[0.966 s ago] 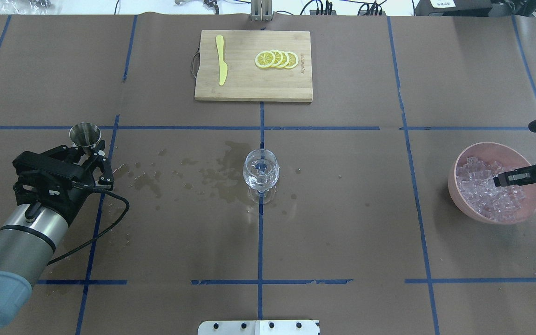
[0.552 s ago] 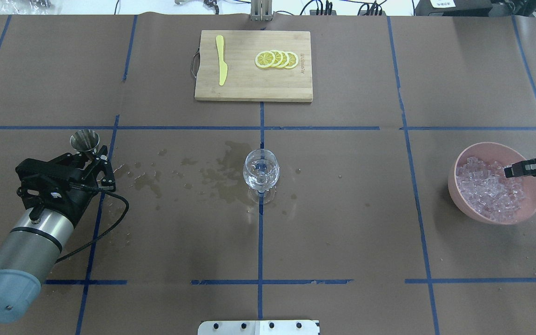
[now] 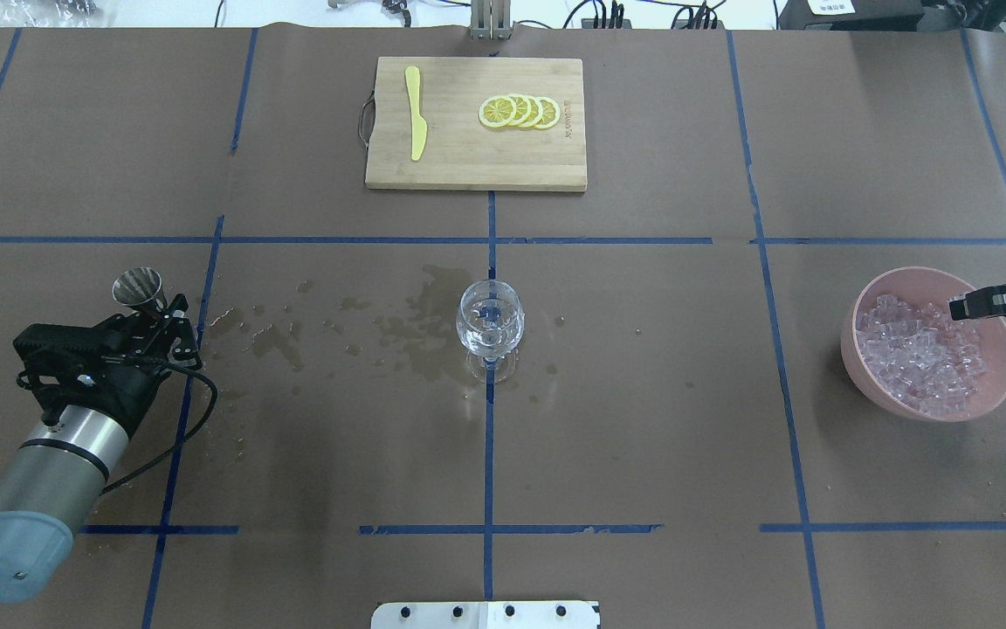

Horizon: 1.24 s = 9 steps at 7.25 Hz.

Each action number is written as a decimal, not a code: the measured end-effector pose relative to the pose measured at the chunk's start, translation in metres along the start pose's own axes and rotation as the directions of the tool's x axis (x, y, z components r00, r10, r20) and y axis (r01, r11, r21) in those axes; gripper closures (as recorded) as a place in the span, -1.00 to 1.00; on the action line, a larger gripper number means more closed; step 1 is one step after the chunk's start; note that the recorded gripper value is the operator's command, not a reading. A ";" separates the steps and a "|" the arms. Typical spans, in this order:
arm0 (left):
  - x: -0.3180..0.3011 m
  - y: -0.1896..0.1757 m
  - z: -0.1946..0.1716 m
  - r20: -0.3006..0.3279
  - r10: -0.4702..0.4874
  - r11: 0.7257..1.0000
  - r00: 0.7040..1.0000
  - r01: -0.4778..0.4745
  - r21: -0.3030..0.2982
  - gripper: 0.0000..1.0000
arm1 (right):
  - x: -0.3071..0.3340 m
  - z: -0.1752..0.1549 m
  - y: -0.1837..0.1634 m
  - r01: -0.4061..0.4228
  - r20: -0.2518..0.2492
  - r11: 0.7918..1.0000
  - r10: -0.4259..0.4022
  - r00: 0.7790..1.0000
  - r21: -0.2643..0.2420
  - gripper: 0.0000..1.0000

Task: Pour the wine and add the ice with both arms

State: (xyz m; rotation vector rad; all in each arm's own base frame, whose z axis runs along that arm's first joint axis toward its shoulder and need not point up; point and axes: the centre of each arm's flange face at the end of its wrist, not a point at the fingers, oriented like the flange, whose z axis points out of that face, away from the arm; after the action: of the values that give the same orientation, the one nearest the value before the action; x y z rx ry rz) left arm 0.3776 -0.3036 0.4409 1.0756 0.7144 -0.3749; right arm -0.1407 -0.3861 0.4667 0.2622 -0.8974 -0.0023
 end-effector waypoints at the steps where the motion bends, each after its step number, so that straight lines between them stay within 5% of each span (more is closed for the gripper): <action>1: -0.018 0.013 0.002 -0.008 -0.022 1.000 1.000 0.022 0.004 1.00 | -0.007 -0.002 -0.004 -0.019 0.013 1.000 0.019 1.000 0.007 1.00; 5: -0.037 0.044 0.001 0.013 -0.017 0.998 1.000 0.016 0.062 1.00 | -0.033 -0.011 -0.018 -0.080 0.072 0.997 0.079 0.994 0.016 1.00; 8: -0.037 0.051 0.001 0.013 -0.006 0.998 1.000 0.005 0.063 0.43 | -0.038 -0.015 -0.019 -0.084 0.082 0.996 0.082 0.993 0.021 1.00; 9: -0.036 0.053 0.001 0.012 -0.002 0.998 1.000 0.001 0.061 0.42 | -0.039 -0.015 -0.018 -0.084 0.083 0.996 0.082 0.993 0.020 1.00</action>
State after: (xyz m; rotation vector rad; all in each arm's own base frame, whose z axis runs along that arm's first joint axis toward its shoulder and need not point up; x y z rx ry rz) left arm 0.3838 -0.2831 0.5016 1.1295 0.6963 -0.4063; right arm -0.1514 -0.3963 0.4238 0.2481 -0.9897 0.0749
